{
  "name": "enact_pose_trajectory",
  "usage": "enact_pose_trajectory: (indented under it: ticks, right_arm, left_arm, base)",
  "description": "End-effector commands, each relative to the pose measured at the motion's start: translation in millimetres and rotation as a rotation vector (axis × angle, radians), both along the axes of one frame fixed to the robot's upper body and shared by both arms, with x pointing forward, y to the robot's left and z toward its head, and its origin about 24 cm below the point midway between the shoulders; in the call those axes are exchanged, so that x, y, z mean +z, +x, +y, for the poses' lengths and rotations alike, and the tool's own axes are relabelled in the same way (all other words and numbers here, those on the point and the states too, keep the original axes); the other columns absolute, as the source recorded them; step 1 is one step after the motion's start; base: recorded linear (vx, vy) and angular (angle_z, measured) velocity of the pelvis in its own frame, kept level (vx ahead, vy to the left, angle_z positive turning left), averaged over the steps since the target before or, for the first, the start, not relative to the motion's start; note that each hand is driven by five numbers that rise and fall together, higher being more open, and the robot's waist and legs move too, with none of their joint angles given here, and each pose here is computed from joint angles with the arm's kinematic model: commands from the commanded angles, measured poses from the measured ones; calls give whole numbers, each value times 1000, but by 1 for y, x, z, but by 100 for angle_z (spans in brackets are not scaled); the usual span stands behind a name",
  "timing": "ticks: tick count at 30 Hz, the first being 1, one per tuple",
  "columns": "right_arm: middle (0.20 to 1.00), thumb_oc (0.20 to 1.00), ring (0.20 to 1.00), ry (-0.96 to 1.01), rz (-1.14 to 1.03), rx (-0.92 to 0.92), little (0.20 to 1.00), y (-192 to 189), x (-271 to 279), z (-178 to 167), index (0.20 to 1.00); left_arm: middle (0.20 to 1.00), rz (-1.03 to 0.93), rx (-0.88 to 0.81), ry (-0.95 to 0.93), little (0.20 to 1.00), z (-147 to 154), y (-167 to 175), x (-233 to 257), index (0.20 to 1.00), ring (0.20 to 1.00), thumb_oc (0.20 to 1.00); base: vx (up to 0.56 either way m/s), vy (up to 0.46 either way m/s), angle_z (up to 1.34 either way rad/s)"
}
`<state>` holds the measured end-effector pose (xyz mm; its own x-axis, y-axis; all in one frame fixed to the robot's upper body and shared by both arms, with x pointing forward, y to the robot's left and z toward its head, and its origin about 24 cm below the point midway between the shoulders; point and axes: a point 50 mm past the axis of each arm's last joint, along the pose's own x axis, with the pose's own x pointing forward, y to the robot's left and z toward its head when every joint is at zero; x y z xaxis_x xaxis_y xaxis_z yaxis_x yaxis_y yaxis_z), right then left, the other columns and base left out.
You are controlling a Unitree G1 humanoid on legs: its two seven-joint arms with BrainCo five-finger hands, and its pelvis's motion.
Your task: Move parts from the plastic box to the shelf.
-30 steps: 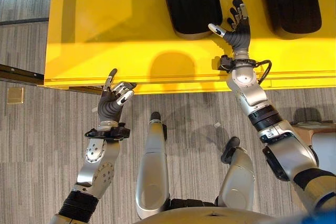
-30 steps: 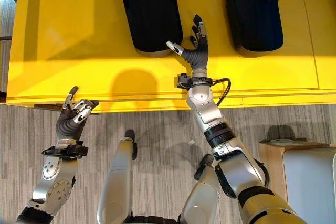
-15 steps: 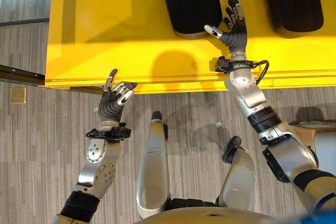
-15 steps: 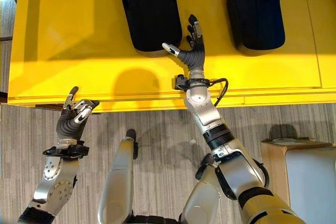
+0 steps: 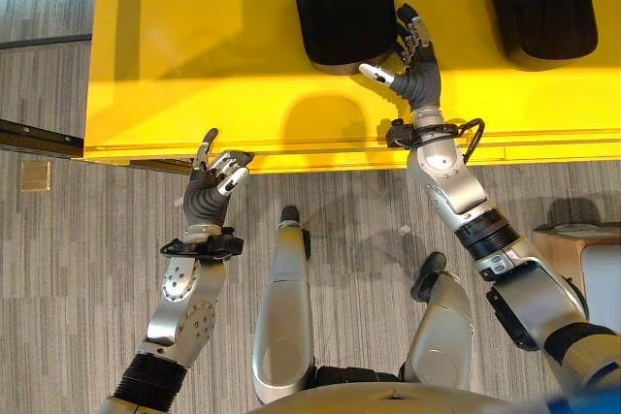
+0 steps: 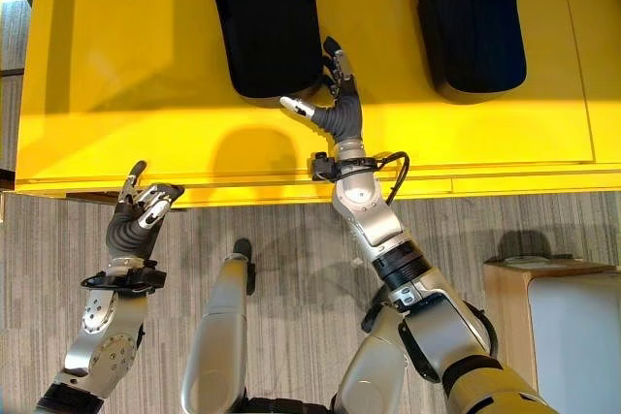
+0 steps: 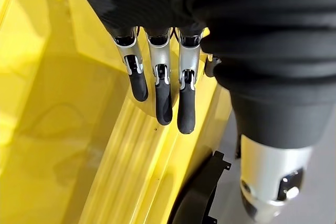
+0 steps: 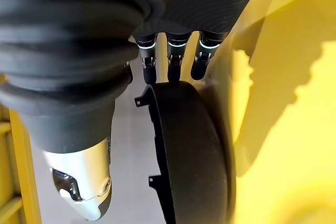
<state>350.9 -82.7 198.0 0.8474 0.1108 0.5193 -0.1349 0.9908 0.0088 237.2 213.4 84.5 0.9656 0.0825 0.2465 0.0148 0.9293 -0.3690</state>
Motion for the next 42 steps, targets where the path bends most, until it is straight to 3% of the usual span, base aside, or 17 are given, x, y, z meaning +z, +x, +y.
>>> enact_pose_trajectory:
  ticks: [1,16,30,42]
  right_arm:
    - [1000,1000,1000,21,-119,29,1000,-9,19,6,1000]
    - [1000,1000,1000,27,-126,37,1000,-13,19,8,1000]
    - [1000,1000,1000,43,-144,-110,1000,-16,13,-27,1000]
    - [1000,1000,1000,49,-174,-65,1000,-66,-16,-55,1000]
  left_arm:
    - [1000,-87,5,38,1000,0,1,18,1000,1000,1000]
    - [1000,-85,22,45,1000,1,0,17,1000,1000,1000]
    - [1000,-83,22,44,1000,1,-3,15,1000,1000,1000]
    - [1000,-65,32,53,1000,6,-8,10,1000,1000,1000]
  base:
    - [0,0,0]
    - [0,0,0]
    - [0,0,0]
    - [-4,-14,-5]
